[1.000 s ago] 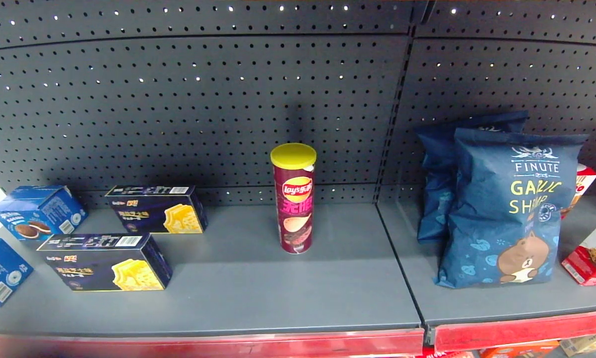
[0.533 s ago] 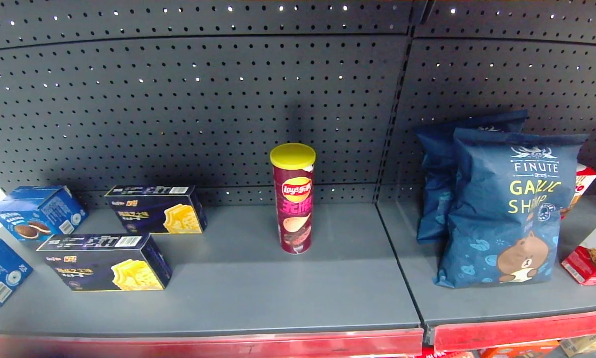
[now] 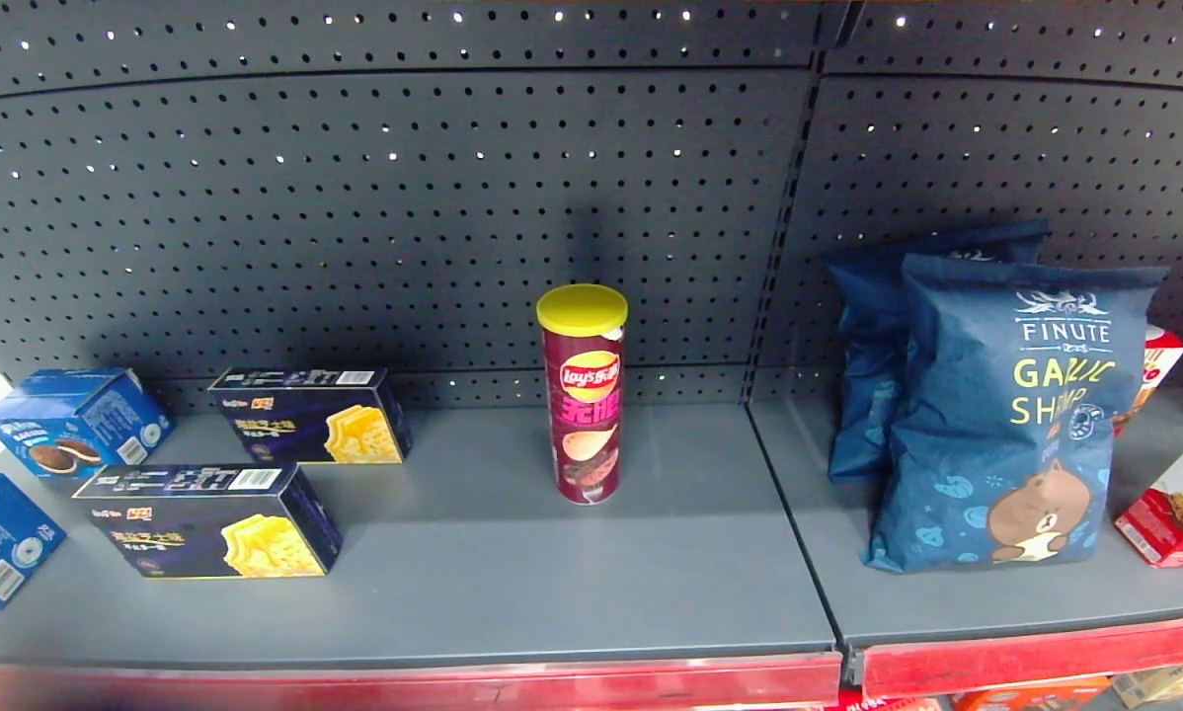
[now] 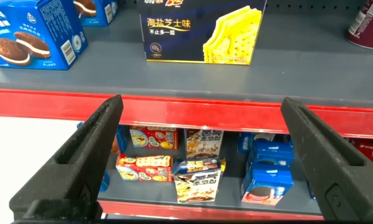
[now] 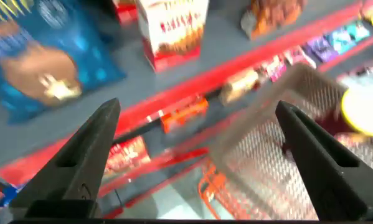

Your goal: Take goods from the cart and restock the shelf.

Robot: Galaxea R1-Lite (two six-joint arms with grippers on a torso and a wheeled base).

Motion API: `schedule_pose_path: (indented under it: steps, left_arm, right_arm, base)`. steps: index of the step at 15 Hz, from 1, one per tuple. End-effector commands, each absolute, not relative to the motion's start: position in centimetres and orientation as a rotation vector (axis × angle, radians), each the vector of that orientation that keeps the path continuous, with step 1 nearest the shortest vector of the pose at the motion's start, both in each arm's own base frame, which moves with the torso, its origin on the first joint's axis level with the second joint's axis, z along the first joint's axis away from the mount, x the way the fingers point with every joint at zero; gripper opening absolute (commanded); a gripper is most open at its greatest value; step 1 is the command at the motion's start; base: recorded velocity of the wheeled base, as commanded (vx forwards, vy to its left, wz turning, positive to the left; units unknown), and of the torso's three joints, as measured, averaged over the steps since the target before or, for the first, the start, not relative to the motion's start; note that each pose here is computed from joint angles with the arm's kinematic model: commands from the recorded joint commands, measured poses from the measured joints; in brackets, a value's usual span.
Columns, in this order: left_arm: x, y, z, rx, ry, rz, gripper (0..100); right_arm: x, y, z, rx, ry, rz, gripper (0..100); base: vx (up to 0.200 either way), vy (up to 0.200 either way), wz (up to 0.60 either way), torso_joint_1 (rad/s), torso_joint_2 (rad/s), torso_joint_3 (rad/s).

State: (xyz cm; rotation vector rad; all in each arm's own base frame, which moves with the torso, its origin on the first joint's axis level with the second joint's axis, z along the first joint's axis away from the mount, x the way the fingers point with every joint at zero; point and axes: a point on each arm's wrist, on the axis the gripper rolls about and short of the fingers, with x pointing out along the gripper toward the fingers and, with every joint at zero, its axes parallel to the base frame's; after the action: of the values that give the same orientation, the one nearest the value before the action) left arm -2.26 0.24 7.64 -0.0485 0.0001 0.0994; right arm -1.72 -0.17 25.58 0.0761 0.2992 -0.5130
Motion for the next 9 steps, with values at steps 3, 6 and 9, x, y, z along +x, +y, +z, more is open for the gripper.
schedule_pose_path:
  steps: [3,6,9]
  left_arm:
    - [-2.2,0.2,7.6,-0.049,0.002,0.100,100]
    - [-2.3,0.2,7.7,-0.049,0.001,0.100,100]
    - [-2.2,0.2,7.6,-0.049,0.002,0.100,100]
  right_arm:
    - [-4.7,1.1,22.9,0.097,0.257,-0.445,100]
    - [-5.1,1.1,22.4,0.115,0.296,-0.426,100]
    - [-5.0,0.9,22.3,0.135,0.301,-0.431,100]
  base:
    - [0.000,0.000,0.00,0.000,0.00,0.000]
    - [0.000,0.000,0.00,0.000,0.00,0.000]
    - [0.000,0.000,0.00,0.000,0.00,0.000]
